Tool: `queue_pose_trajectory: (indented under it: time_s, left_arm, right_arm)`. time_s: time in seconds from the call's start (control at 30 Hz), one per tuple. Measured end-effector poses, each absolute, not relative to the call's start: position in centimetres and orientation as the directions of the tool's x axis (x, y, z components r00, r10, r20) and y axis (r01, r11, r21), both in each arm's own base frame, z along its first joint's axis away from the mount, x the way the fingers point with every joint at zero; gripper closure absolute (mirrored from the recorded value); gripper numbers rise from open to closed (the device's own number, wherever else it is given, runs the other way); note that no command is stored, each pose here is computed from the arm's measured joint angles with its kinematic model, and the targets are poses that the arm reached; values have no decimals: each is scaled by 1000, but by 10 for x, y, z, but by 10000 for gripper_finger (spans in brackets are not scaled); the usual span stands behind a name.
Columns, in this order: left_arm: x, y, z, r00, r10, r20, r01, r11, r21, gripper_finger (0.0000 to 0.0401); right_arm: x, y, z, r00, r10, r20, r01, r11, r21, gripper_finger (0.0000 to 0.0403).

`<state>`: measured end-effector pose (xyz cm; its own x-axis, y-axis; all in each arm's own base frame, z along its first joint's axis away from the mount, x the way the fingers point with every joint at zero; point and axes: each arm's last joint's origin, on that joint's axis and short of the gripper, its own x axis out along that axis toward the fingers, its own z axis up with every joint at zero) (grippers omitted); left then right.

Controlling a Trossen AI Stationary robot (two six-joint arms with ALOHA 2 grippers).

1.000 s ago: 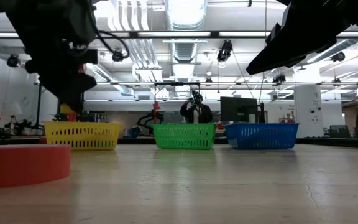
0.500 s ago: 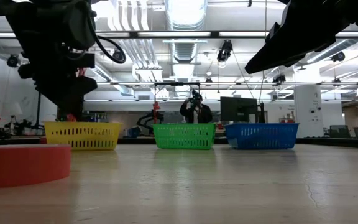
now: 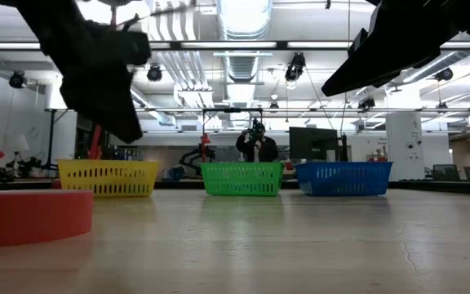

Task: Pick and place Stapler, Stapler remover, tape
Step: Put the red tape in the blue basket

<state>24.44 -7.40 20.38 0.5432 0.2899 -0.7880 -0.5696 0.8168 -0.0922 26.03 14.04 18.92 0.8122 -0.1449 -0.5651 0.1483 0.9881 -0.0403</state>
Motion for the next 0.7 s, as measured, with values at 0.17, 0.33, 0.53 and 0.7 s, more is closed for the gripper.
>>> queue_pose_trajectory:
  time_s: [0.17,0.33,0.53,0.7]
  left_arm:
    - [246,-105,207,641,83,-763,-401,884,-240,179]
    - [242,-130,194,615,23,-789,-378,886,-268,179]
    - [248,-152,166,542,-37,-839,-383,879,-286,181]
    - [259,-166,155,518,-74,-852,-372,878,-302,181]
  right_arm:
    - [260,140,189,812,-145,-565,148,988,-40,328]
    - [260,140,189,813,-145,-564,150,988,-37,323]
    - [261,141,190,815,-143,-562,151,988,-34,331]
    - [261,140,190,816,-143,-560,150,988,-34,339]
